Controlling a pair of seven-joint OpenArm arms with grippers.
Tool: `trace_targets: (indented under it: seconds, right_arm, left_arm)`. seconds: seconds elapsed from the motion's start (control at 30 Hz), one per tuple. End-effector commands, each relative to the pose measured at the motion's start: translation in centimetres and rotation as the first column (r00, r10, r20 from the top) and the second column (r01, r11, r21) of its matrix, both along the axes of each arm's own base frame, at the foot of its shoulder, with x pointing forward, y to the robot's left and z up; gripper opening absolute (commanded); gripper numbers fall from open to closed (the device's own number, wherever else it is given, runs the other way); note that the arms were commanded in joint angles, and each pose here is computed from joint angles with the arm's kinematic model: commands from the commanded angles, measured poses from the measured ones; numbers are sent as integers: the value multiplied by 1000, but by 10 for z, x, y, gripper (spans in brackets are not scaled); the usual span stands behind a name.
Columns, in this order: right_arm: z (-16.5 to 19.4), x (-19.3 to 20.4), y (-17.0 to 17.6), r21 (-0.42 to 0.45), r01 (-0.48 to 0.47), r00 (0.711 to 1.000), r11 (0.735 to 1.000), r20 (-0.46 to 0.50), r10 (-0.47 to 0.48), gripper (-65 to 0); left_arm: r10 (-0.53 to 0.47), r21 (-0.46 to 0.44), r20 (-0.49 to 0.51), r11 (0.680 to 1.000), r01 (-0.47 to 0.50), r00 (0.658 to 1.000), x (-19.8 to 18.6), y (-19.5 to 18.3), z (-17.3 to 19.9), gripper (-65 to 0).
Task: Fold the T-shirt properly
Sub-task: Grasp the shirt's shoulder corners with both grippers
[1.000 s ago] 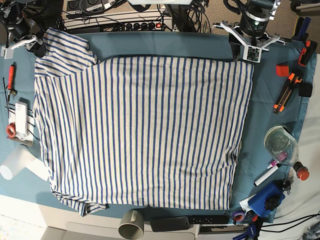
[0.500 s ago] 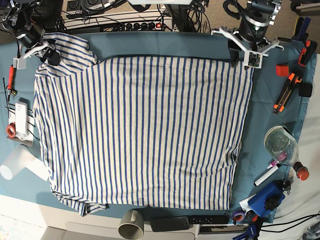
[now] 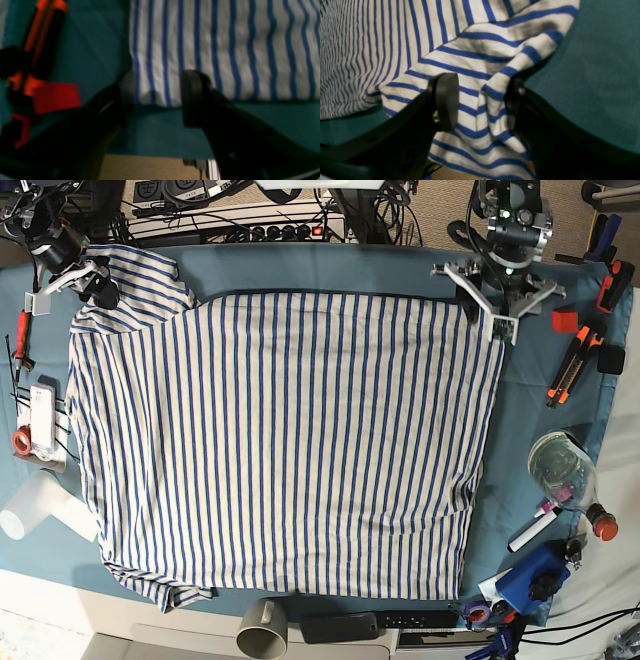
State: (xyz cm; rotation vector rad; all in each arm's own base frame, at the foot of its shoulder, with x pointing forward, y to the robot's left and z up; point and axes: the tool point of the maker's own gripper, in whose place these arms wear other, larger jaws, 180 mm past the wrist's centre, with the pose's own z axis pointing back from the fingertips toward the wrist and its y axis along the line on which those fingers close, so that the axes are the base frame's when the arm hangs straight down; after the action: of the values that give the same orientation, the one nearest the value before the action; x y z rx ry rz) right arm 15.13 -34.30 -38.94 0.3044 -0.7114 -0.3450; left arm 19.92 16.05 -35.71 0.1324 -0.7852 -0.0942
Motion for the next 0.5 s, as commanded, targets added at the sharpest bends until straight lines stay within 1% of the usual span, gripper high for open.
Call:
trace_targets:
  seconds: [0.0,0.07,0.13,0.27,0.33,0.47]
  right_arm:
    - [-14,-21,-5,-28,-16,992,999,-123,12,-354]
    - [-14,-21,-4,-27,-17,992,999,-126,14,-354]
    - [-14,-22,-4,-26,-19,991,999,-130,15,-354]
    - [-14,-22,-4,-25,-18,992,1000,-129,15,-354]
    - [-14,-22,-4,-26,-18,992,1000,-129,15,-354]
    - [-14,-22,-4,-26,-18,992,1000,-129,15,-354]
  left_arm:
    - [12,36,45,999,-14,999,7,7,11,-349]
    - [36,82,61,996,-41,997,10,17,15,-349]
    - [57,81,60,995,-62,997,10,24,15,-349]
    - [135,0,-30,991,-135,990,-3,37,-2,-349]
    - [168,-23,-49,985,-170,985,-7,46,-10,-349]
    - [162,-129,-81,977,-172,983,-6,44,-18,-349]
